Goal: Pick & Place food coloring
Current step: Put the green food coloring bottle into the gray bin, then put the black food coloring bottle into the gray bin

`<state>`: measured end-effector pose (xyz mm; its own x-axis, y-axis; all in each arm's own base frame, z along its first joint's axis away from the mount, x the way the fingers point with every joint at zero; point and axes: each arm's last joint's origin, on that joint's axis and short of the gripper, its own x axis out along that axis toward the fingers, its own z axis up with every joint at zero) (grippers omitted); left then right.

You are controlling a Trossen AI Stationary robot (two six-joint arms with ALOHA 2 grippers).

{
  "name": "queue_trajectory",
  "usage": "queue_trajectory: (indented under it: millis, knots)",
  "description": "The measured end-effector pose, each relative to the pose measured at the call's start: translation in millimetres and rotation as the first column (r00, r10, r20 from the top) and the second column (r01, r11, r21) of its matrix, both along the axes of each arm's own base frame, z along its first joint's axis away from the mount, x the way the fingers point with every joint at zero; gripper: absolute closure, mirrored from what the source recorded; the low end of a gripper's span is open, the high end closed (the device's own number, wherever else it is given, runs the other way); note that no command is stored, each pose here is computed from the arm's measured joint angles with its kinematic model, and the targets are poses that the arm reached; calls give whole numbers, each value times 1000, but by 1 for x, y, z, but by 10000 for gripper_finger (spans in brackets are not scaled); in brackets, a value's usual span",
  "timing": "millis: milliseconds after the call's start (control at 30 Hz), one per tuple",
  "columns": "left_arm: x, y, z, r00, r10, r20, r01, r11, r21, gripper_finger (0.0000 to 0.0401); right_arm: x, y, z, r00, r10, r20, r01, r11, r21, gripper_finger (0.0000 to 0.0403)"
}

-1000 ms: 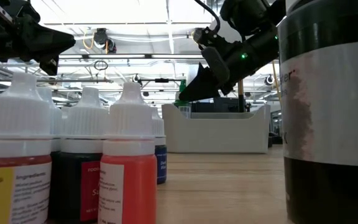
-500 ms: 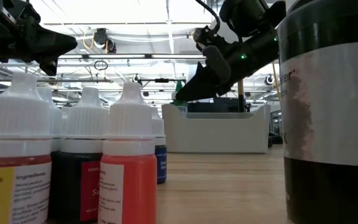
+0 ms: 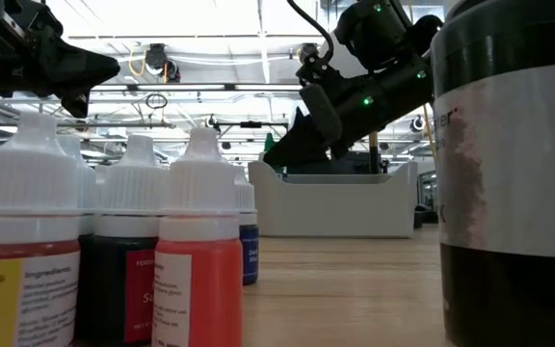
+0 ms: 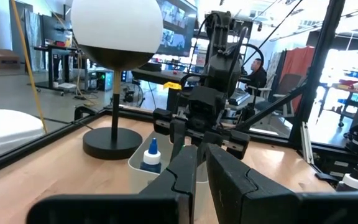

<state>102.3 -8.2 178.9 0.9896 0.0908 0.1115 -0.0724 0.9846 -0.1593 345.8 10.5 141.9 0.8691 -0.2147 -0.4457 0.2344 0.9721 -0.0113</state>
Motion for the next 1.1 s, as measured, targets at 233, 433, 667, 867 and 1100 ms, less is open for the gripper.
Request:
queue_trajectory:
  millis: [233,433,667,867,1100]
  knots:
    - [0,0,0,1000,0,0,0,1000,-1,361,0,0,0,1000,6,1,-6,1000,-8,277]
    - [0,0,0,1000,0,0,0,1000,-1,361,0,0,2,1000,10,12,-10,1000,-10,250]
    - [0,0,0,1000,-1,0,1,1000,-1,361,0,0,3,1000,21,14,-20,999,-29,232]
    - [0,0,0,1000,-1,1,1,1000,-3,361,-2,0,16,998,34,43,-32,998,-51,221]
    - [0,0,0,1000,-2,1,2,1000,-5,361,-11,0,42,997,49,59,-44,995,-85,204]
